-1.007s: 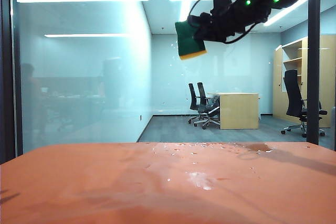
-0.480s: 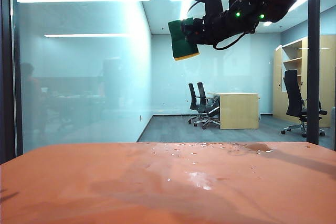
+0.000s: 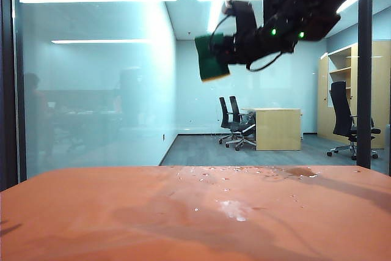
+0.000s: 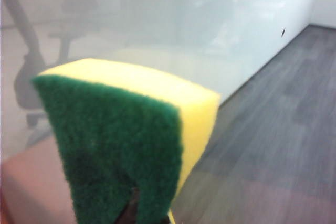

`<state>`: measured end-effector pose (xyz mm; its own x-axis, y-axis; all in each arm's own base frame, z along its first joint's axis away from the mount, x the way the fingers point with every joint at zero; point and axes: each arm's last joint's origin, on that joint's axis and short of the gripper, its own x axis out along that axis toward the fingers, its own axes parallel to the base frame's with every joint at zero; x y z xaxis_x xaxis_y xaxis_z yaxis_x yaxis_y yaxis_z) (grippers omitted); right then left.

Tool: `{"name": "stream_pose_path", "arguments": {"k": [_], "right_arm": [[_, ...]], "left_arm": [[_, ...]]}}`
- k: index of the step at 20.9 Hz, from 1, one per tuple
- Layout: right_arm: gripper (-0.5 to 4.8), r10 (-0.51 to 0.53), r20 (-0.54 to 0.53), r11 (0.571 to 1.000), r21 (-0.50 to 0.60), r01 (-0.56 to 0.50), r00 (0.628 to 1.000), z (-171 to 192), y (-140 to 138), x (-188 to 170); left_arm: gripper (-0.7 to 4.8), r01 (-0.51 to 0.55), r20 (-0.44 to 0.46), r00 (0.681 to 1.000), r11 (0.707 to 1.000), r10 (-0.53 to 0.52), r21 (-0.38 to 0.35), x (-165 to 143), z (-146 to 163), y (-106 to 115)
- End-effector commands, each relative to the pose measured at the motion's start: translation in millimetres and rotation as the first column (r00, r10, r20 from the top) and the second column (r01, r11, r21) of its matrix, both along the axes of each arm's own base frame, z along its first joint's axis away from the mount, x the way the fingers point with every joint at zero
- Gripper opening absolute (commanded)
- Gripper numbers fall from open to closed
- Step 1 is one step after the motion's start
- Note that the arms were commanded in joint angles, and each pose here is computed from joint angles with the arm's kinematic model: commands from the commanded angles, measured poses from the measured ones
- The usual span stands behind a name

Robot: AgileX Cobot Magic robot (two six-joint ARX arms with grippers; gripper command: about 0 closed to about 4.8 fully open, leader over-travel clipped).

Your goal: Pick up the sponge from the table, wipe the water off the glass, and finally place the sponge back on the table.

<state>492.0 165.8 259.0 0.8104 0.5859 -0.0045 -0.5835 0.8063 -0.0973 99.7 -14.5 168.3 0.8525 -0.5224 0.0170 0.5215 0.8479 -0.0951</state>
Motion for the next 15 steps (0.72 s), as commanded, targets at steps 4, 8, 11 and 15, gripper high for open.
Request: {"name": "stream_pose_path", "arguments": {"k": [4, 8, 11, 15], "right_arm": [[-0.09, 0.0, -0.129, 0.997, -0.074, -0.009, 0.992, -38.4, 2.2, 6.9], [-0.09, -0.004, -0.184, 0.994, -0.109, -0.016, 0.983, -55.2, 2.2, 8.9], [-0.09, -0.004, -0.172, 0.99, -0.142, -0.021, 0.985, -59.0, 2.5, 9.5], [-0.09, -0.008, -0.12, 0.992, -0.129, -0.008, 0.993, -51.7, -0.4, 11.0]], "left_arm": [[1.29, -0.001, 0.019, 1.0, 1.0, 0.001, 0.001, -0.1, 2.6, 0.1], [1.29, -0.004, 0.019, 1.0, 1.0, 0.004, 0.001, -0.1, 2.6, 0.1], [1.29, -0.005, 0.02, 1.0, 1.0, 0.005, 0.002, -0.1, 2.6, 0.1], [1.29, -0.005, 0.02, 1.0, 1.0, 0.005, 0.002, -0.1, 2.6, 0.1]]}}
